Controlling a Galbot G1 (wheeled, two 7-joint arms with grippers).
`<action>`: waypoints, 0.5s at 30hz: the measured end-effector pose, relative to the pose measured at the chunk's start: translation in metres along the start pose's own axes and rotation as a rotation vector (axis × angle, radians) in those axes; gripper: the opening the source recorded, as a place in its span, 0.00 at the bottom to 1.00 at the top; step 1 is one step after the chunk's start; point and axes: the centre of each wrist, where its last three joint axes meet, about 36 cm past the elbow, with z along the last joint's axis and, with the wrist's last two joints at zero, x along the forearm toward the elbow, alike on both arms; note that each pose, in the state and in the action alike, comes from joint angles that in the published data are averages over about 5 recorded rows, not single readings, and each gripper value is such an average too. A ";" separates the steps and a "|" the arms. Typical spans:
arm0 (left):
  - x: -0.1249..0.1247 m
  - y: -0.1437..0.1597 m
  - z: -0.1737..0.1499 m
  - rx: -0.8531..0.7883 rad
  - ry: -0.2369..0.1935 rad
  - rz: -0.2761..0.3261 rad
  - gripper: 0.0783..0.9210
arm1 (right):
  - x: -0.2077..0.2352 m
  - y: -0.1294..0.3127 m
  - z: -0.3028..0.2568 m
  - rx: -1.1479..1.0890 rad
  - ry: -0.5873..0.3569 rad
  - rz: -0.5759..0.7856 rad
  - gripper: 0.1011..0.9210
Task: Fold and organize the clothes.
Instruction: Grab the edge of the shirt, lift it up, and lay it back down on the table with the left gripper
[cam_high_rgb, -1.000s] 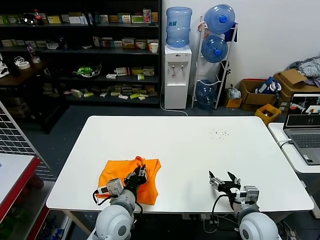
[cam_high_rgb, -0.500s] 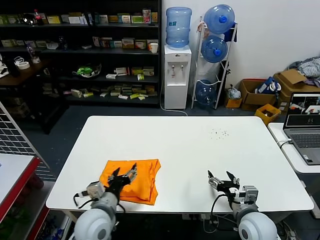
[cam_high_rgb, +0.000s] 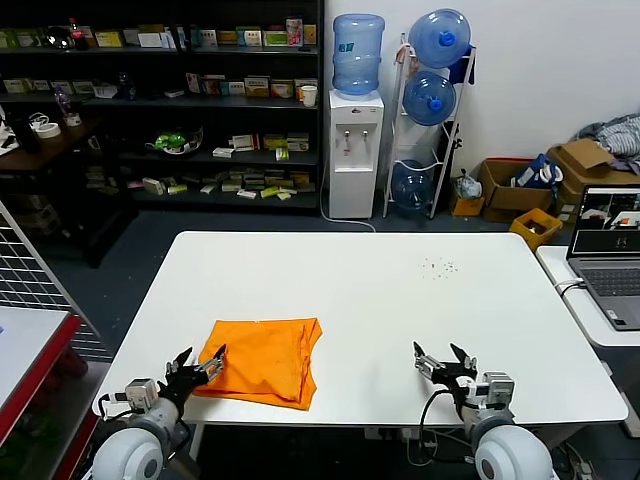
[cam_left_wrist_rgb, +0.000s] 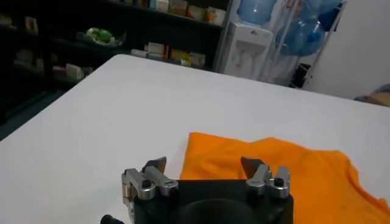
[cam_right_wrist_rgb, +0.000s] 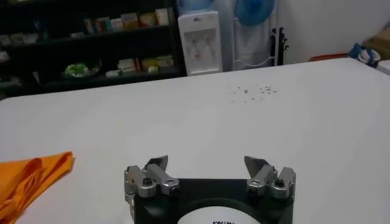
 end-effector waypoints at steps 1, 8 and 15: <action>-0.002 0.003 0.002 -0.002 0.002 0.000 0.88 | 0.000 0.000 0.000 0.000 0.000 0.001 0.88; -0.010 0.017 0.008 -0.011 0.004 0.003 0.86 | -0.001 0.002 0.002 -0.005 0.004 -0.001 0.88; -0.015 0.019 0.010 -0.002 0.003 0.007 0.66 | -0.002 0.003 0.003 -0.006 0.008 -0.003 0.88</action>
